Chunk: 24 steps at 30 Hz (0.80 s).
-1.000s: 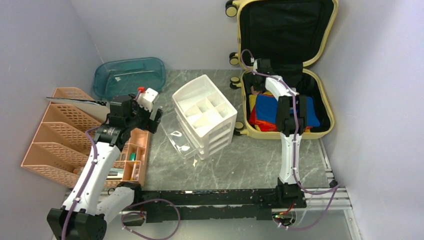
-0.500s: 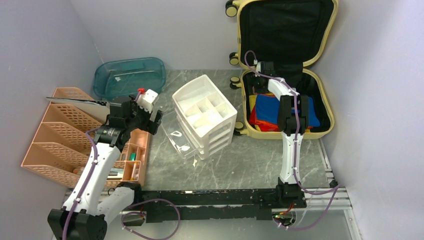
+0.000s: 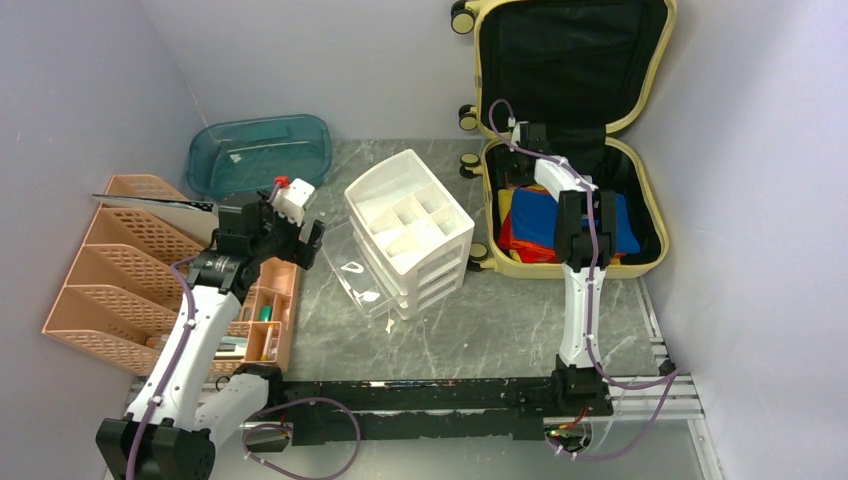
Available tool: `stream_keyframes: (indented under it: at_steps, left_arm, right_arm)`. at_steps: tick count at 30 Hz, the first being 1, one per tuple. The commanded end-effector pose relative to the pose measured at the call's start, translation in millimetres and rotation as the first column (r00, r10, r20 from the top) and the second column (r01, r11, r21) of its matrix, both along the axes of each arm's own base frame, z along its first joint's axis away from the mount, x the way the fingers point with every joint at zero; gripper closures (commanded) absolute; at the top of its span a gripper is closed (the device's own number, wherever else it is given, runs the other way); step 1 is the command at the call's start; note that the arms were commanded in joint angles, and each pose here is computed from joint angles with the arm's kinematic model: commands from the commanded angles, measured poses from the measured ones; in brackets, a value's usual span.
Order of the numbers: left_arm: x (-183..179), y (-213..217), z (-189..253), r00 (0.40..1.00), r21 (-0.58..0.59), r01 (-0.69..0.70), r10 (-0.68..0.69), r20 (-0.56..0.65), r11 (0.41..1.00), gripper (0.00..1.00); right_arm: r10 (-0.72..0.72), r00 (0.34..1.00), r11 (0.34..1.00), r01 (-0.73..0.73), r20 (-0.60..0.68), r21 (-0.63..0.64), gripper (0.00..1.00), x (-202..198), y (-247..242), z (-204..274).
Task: Open, take out, and arrange the luggage
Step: Pick up the personal item from the luggage.
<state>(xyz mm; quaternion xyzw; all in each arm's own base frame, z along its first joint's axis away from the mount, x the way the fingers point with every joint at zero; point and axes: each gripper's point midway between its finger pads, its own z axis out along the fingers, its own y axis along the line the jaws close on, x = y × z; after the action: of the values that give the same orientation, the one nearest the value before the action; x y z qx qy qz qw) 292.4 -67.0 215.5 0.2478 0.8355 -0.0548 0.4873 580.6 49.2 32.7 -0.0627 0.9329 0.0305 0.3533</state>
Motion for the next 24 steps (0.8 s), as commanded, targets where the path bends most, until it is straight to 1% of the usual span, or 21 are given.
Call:
stream_keyframes:
  at_steps: [1,5,12,17,21,24]
  left_arm:
    - [1,-3,6,1.000,-0.030,0.014,-0.013,0.027,0.999,0.00]
    - [1,-3,7,1.000,-0.032,0.015,-0.014,0.027,0.999,0.00]
    - [1,-2,6,1.000,-0.036,0.015,-0.014,0.026,0.999,0.00]
    - [1,-2,5,1.000,-0.042,0.015,-0.014,0.025,0.999,0.00]
    - [1,-2,4,1.000,-0.043,0.017,-0.016,0.020,0.999,0.00]
    - [2,-2,3,1.000,-0.045,0.015,-0.014,0.019,0.999,0.00]
  right_arm:
    - [-0.027,0.994,0.999,0.029,0.105,-0.021,0.32,13,-4,33]
    - [-0.023,0.986,0.999,0.028,0.163,-0.031,0.36,12,-7,64]
    - [0.000,0.952,0.999,0.014,0.306,-0.042,0.37,5,-9,149]
    - [0.028,0.920,1.000,-0.023,0.390,-0.017,0.37,-7,-2,204]
    - [0.069,0.897,0.996,-0.089,0.438,0.025,0.37,-22,11,244]
    - [0.134,0.860,0.979,-0.191,0.492,0.069,0.38,-40,31,284]
